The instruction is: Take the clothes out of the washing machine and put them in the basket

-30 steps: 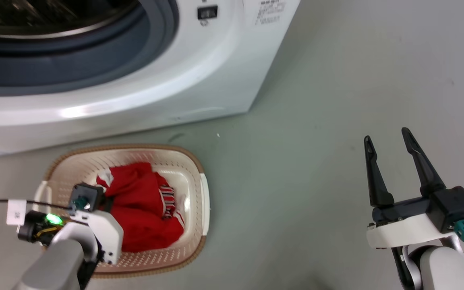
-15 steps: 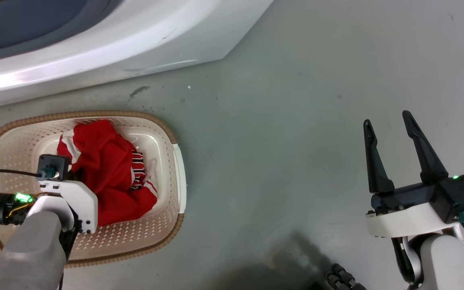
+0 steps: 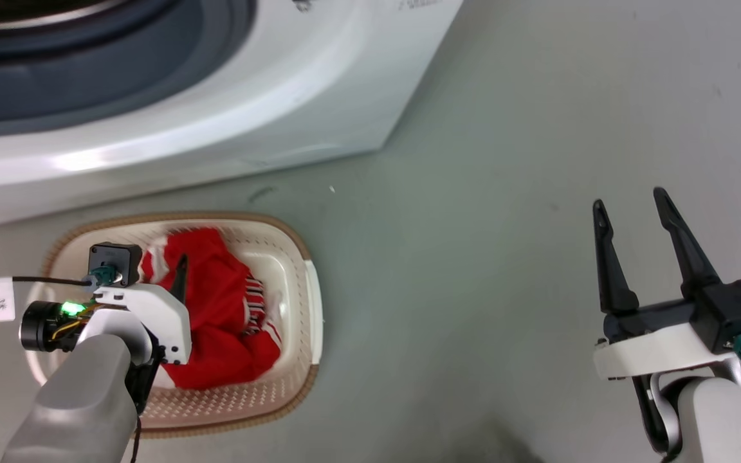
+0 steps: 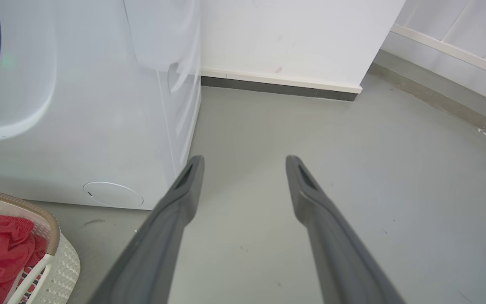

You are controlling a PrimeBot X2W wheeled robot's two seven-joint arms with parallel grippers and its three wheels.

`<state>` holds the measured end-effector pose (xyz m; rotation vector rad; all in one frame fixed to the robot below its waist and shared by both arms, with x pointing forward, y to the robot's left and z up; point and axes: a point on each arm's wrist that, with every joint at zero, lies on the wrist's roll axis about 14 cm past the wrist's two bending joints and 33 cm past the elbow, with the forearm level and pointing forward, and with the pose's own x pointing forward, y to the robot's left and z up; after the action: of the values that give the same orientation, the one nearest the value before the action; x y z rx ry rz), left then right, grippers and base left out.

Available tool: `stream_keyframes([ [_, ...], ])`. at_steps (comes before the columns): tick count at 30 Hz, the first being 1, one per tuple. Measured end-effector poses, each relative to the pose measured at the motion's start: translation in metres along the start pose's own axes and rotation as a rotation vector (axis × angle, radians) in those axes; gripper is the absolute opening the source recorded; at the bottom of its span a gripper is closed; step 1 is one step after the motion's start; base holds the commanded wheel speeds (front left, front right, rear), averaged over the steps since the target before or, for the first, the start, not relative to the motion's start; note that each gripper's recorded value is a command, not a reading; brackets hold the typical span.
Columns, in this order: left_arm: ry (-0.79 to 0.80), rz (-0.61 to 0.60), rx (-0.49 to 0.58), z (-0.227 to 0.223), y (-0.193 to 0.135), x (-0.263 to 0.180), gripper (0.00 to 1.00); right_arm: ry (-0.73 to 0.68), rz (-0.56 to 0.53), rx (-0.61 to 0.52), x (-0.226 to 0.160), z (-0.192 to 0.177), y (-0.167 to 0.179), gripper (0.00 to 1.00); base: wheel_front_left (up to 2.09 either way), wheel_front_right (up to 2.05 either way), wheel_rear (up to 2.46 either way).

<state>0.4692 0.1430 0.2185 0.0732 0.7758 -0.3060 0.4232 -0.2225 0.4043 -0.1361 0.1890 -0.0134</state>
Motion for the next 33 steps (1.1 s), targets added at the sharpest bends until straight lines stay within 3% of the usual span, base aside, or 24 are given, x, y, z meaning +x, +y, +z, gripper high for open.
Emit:
stream_keyframes([
  [13,-0.483,0.124,-0.067,0.132,0.022,-0.103,1.00,-0.145,-0.004,-0.002,-0.022,0.055,-0.002,1.00,0.00,0.00,0.00],
  [18,-0.692,0.172,-0.072,0.164,0.024,-0.174,1.00,-0.204,0.009,-0.002,-0.038,0.075,0.003,1.00,0.00,0.00,0.00],
  [23,-0.815,0.243,-0.021,0.171,0.018,-0.227,1.00,-0.241,0.023,-0.005,-0.051,0.087,0.008,1.00,0.00,0.00,0.00],
  [33,-0.877,0.337,-0.100,0.133,0.009,-0.287,1.00,-0.263,0.043,0.016,-0.081,0.090,0.015,1.00,0.00,0.00,0.00],
])
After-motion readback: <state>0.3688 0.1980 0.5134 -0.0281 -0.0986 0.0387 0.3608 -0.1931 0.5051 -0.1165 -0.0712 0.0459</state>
